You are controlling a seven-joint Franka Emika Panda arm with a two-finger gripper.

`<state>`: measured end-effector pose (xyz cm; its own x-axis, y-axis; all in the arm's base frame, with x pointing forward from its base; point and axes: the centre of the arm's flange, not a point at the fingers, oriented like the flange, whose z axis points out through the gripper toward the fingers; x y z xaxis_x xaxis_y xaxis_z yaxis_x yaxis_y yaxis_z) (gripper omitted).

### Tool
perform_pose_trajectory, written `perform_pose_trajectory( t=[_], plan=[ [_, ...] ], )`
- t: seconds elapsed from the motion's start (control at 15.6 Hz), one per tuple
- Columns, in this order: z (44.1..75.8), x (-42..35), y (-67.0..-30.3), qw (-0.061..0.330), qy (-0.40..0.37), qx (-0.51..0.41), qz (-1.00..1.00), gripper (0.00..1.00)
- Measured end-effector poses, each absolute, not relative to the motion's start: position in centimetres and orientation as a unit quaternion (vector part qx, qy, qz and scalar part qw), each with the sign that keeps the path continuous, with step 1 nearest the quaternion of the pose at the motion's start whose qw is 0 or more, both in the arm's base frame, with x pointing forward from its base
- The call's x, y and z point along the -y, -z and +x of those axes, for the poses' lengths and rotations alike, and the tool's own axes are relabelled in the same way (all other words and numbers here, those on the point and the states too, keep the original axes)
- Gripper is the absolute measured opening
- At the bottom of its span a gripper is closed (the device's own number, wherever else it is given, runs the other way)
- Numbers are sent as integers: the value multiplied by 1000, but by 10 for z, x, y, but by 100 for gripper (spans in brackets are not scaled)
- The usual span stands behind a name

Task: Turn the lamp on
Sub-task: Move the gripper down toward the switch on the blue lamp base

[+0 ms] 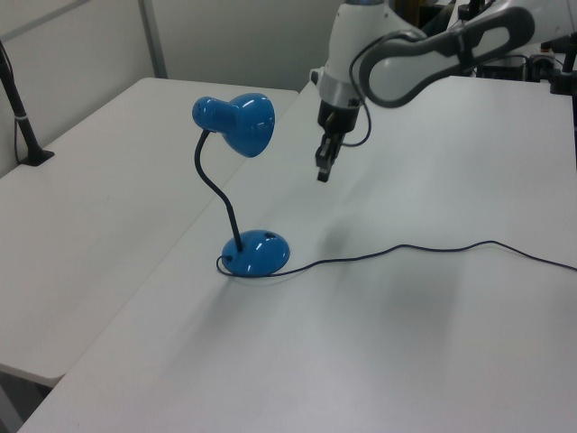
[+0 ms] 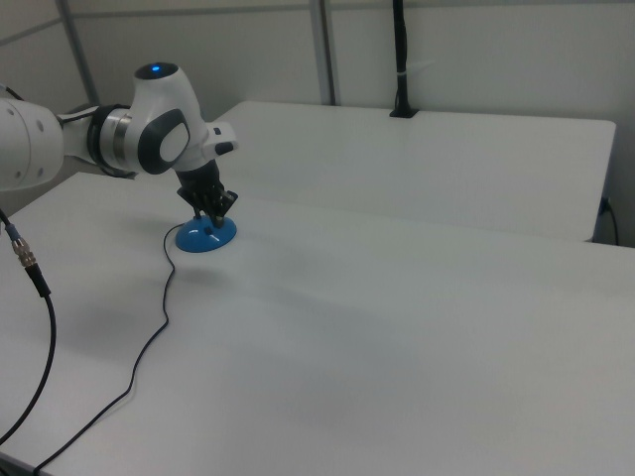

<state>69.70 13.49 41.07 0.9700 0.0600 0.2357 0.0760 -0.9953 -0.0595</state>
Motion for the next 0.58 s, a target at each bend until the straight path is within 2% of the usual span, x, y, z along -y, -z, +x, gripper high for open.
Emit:
perform_pose_trajectory(
  t=[0.58],
  plan=[
    [731, -203, -373, 47, 186, 1, -982, 1]
  ],
)
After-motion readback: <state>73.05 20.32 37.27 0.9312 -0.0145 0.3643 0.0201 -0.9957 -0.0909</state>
